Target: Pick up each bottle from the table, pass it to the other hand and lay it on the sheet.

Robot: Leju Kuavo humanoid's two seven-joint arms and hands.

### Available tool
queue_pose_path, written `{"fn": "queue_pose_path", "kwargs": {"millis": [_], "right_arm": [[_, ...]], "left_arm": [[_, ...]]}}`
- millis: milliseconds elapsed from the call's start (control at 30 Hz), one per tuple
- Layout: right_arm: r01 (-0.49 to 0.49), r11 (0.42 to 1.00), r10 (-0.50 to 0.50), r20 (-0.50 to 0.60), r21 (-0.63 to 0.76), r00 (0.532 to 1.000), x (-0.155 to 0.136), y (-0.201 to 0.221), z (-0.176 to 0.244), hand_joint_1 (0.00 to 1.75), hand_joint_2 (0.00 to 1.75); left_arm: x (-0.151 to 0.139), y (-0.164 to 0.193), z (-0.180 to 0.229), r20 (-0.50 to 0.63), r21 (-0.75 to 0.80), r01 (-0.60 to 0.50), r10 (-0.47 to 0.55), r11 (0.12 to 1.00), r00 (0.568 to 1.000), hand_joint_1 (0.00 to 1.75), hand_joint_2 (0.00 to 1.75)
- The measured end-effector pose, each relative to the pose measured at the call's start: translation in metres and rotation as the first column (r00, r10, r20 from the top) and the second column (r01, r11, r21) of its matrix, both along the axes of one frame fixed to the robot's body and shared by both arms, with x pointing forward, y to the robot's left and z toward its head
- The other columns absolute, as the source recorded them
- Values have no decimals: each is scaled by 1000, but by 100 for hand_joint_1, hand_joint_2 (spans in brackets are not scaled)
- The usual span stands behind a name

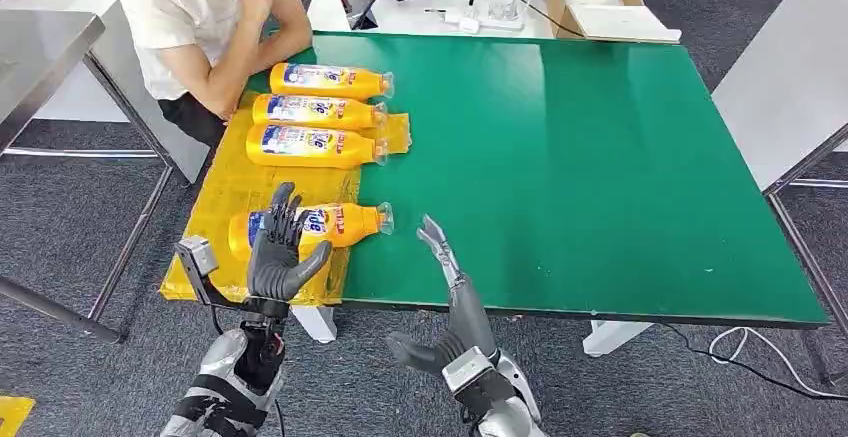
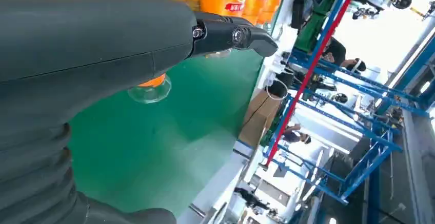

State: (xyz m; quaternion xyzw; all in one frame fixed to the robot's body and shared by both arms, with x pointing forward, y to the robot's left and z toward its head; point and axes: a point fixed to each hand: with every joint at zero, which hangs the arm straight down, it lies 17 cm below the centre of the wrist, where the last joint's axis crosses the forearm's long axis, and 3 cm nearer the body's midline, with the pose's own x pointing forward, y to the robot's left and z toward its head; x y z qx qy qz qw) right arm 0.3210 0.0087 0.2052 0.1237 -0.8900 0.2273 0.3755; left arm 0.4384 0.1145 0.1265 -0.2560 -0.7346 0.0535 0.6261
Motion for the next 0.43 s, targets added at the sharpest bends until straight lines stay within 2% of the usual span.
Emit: {"fn": "queue_pose_path", "kwargs": {"millis": [33, 67, 300, 433], "right_arm": [[34, 999, -34, 8, 16, 999, 2, -5, 4, 0, 0], [80, 996, -81, 16, 40, 997, 4, -13, 9, 0, 175], [344, 920, -358, 48, 188, 932, 8, -70, 43, 0, 175], [378, 902, -382, -20, 208, 924, 9, -87, 33, 0, 175]], "left_arm": [[-1, 0, -1, 4, 19, -6, 6, 1000, 1000, 0, 175], [-4, -2, 0, 14, 44, -11, 11, 999, 1000, 0, 175], [-32, -12, 3, 132, 308, -122, 84, 944, 988, 0, 175], [-47, -11, 10, 202, 380, -201, 132, 903, 971, 0, 175]]}}
